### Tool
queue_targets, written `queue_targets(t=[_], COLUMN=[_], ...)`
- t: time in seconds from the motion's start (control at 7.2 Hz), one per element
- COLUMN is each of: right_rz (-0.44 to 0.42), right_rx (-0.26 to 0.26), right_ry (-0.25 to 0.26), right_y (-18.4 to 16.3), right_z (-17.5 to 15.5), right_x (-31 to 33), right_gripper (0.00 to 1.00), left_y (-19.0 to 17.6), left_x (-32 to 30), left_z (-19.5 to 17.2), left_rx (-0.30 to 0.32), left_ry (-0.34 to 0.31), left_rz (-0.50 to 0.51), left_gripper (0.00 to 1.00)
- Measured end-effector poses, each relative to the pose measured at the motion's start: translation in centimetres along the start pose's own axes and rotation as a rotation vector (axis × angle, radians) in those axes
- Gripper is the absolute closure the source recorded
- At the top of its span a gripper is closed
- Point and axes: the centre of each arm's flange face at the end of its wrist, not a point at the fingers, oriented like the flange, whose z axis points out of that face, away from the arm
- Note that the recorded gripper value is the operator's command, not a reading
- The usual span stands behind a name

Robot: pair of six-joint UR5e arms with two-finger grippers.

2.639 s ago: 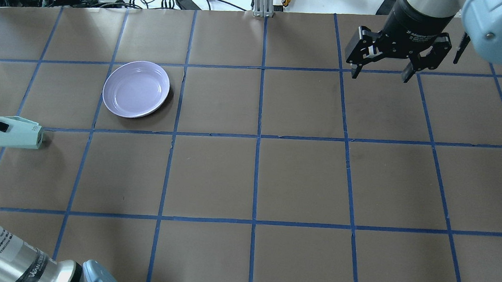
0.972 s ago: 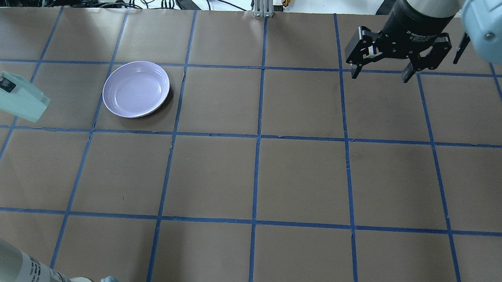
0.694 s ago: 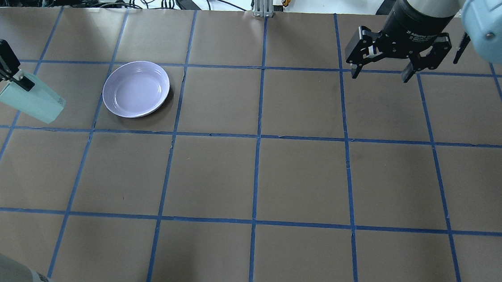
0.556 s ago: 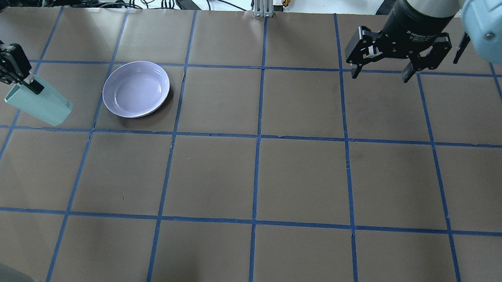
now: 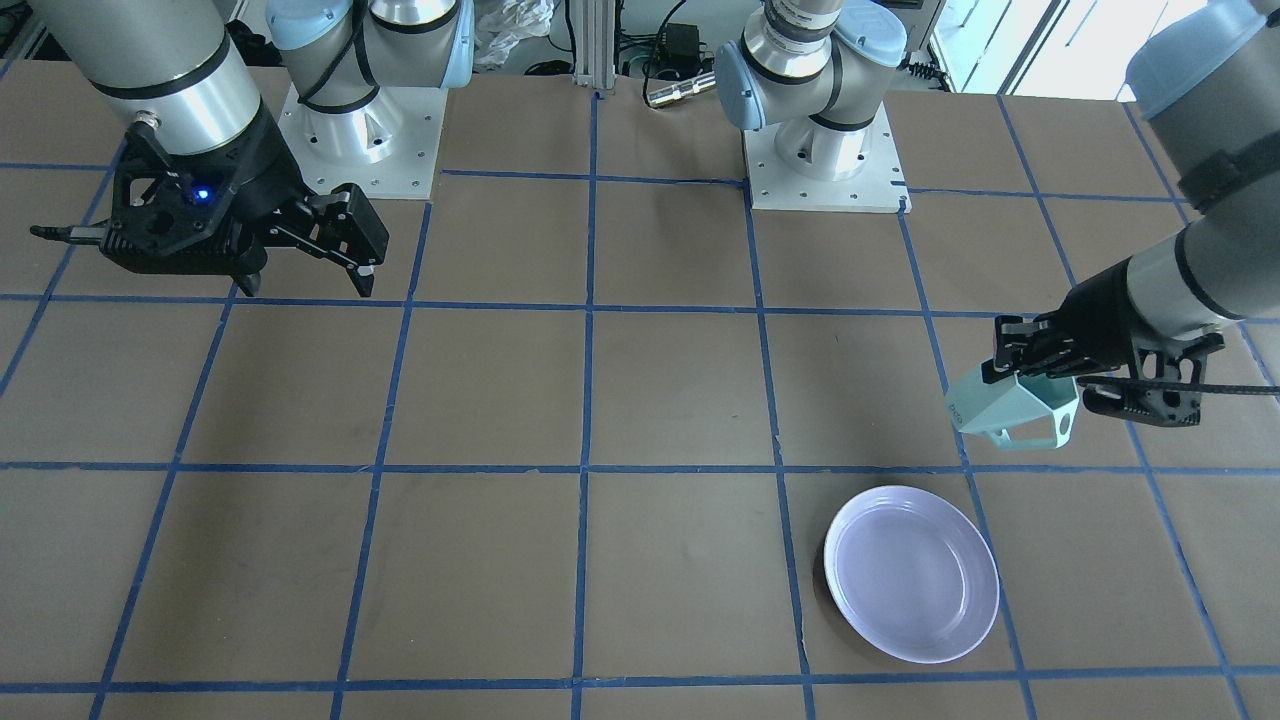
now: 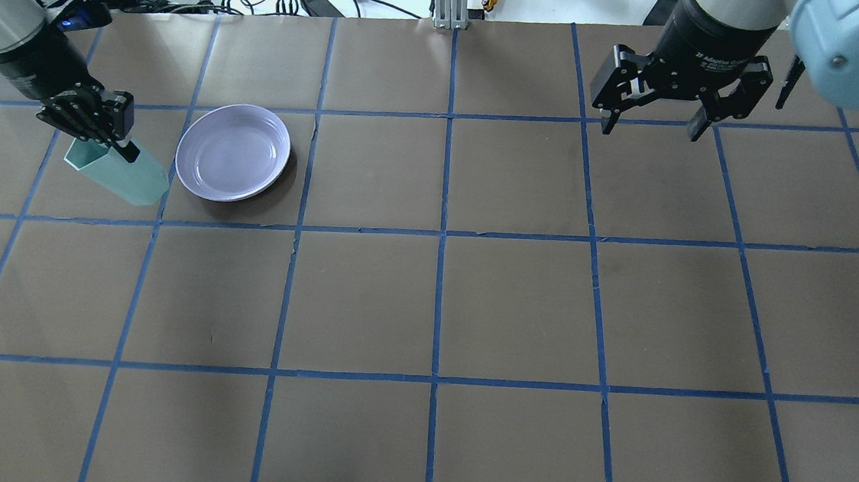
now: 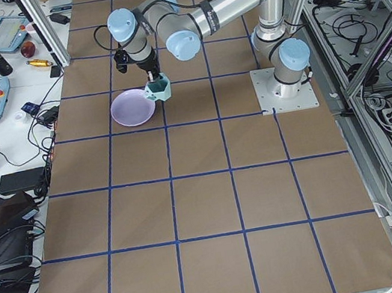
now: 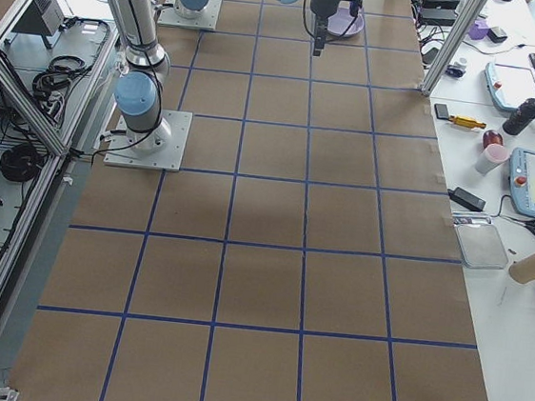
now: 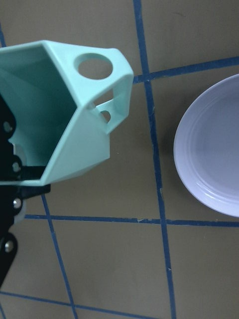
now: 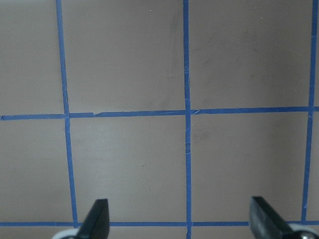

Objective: Flip cup and place on plate
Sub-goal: 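Carry the upright mug over the white plate and lower it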

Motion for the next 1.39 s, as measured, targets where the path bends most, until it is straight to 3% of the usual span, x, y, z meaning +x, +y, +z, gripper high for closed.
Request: queue_targets(t=[0.28,0.97,1.39], right_rz=[0.0,0.0,0.0], right_rx=[0.0,0.0,0.0], right_ry=[0.0,0.0,0.0], right_y=[0.0,0.0,0.0], right_z=[0.0,0.0,0.0], right_x=[0.0,0.0,0.0], right_gripper=[0.0,0.0,0.0], left_y=[-2.3,-7.9,-9.7], left_x=[3.5,7.1,6.8], left_z=[1.9,7.2,10.3], left_rx=[0.03,0.06,0.048], left_ry=[-0.108,-0.244,-0.259], left_rz=[0.087,0.356,0.385], left_gripper=[1.0,1.0,1.0])
